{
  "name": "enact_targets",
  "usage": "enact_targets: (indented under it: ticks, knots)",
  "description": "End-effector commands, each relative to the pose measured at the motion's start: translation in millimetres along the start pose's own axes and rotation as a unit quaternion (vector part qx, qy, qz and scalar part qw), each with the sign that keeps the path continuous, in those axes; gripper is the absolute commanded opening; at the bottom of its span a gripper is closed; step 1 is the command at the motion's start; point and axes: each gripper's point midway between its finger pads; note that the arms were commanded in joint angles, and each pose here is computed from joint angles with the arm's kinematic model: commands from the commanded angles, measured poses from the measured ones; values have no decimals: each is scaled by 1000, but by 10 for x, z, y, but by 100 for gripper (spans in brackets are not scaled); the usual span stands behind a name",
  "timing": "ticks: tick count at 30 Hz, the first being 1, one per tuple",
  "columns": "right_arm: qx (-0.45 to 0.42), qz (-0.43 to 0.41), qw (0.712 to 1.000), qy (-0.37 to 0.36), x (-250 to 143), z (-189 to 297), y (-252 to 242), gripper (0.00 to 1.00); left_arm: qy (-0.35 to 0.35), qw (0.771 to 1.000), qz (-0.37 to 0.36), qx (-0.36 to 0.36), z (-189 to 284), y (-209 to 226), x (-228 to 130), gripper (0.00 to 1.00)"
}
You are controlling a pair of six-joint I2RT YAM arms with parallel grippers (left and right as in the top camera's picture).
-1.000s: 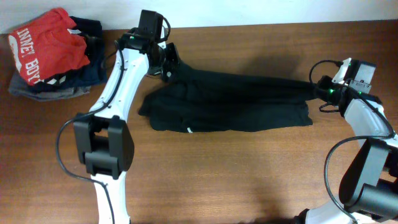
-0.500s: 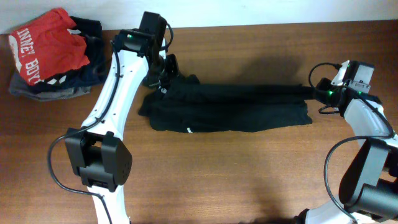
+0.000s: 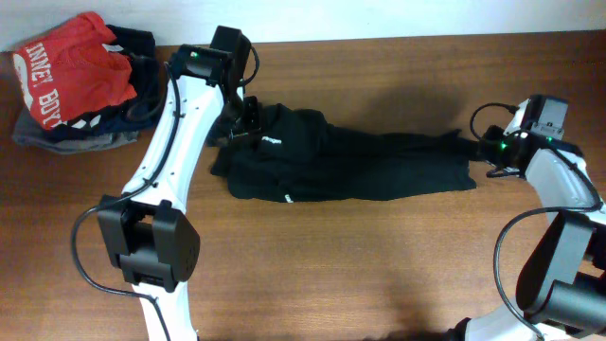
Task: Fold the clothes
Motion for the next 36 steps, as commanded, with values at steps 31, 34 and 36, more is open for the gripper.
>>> enact_targets:
  ticks: [31, 34, 36]
  knots:
    - [33, 71, 996, 37, 99, 477, 854, 94, -7, 983, -134, -129, -1050, -656, 438, 93]
    - [33, 71, 996, 37, 96, 476, 854, 94, -3, 982, -135, -131, -1049, -677, 413, 75]
    - [32, 71, 996, 39, 88, 477, 852, 94, 2, 982, -135, -130, -1051, -677, 383, 64]
Point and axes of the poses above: each gripper's point midway between its finger pads, its own z axis back along the fingers, its own y axis along the line the jaws close on, x = y × z, and after that the axes turned 1 degree about -z, right-handed
